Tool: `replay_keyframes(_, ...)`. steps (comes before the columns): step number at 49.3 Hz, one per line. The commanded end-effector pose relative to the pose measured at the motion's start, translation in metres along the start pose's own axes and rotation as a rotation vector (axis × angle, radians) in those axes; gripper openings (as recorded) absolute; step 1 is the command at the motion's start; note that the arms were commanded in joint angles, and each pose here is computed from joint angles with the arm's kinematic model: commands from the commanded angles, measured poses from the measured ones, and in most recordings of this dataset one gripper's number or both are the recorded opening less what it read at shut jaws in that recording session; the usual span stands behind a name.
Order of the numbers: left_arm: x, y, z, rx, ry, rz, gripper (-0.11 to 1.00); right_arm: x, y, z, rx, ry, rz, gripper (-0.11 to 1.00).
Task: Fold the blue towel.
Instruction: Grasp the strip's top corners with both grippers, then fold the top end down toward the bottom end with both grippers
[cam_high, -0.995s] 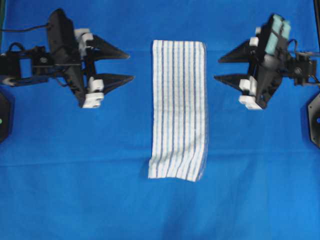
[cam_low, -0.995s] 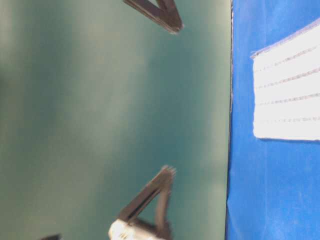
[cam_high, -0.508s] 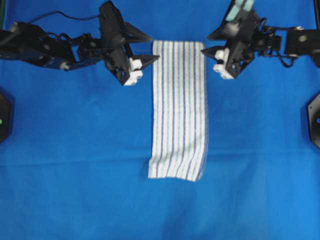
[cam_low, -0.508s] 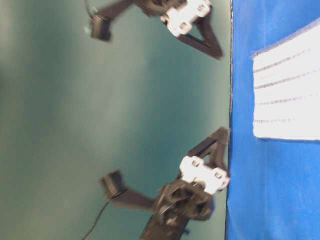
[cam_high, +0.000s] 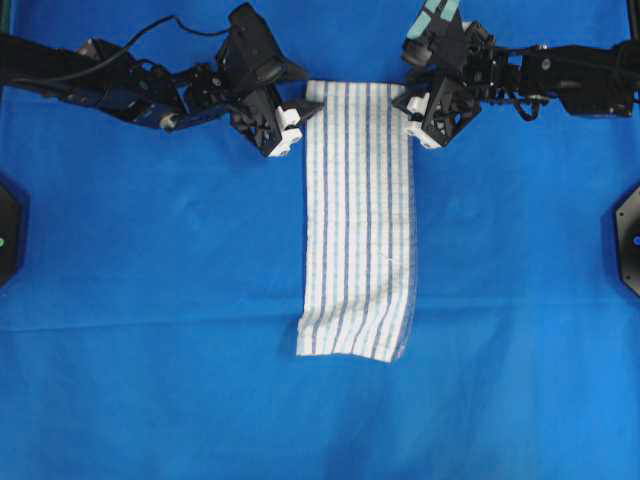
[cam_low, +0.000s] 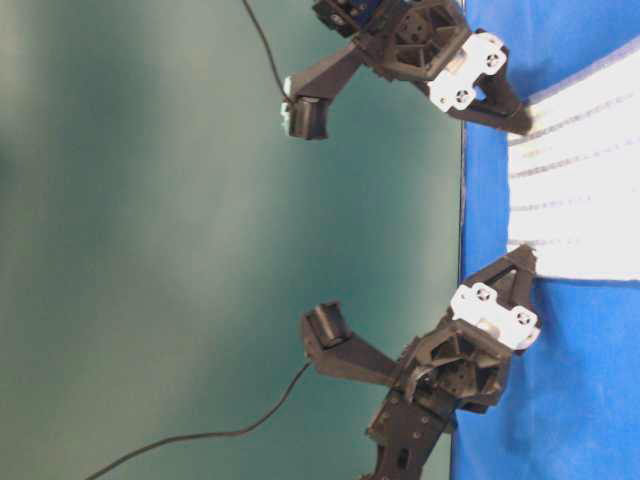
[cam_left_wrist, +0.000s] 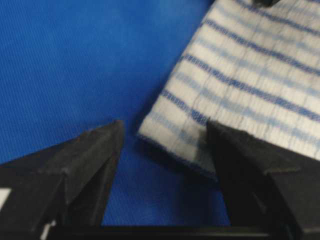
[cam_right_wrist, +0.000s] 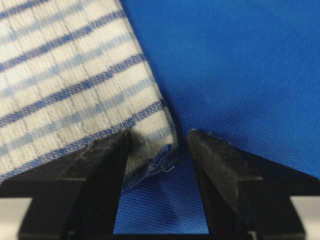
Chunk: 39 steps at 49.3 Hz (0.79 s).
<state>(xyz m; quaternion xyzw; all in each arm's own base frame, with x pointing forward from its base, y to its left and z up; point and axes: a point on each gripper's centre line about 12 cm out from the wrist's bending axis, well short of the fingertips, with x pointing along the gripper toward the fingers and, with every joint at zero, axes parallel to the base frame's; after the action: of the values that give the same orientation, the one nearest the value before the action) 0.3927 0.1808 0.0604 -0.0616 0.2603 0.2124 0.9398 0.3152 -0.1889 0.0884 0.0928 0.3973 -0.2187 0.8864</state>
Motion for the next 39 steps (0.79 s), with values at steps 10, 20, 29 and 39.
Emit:
replay_keyframes(10, 0.009, -0.001, 0.004, 0.002, 0.000, -0.002, 0.49, -0.003, -0.001, 0.009, -0.003, -0.027, -0.002, 0.56)
replay_keyframes(20, 0.008, -0.001, 0.001, 0.005, 0.017, -0.003, 0.11, -0.003, -0.001, 0.009, -0.008, -0.030, 0.000, 0.12)
replay_keyframes(29, 0.009, 0.000, 0.005, 0.039, 0.008, -0.001, 0.04, -0.003, -0.001, 0.012, -0.008, -0.039, 0.001, 0.07)
replay_keyframes(39, 0.009, 0.002, 0.011, 0.072, -0.008, 0.003, 0.04, -0.003, -0.006, 0.013, 0.007, -0.039, -0.010, 0.07)
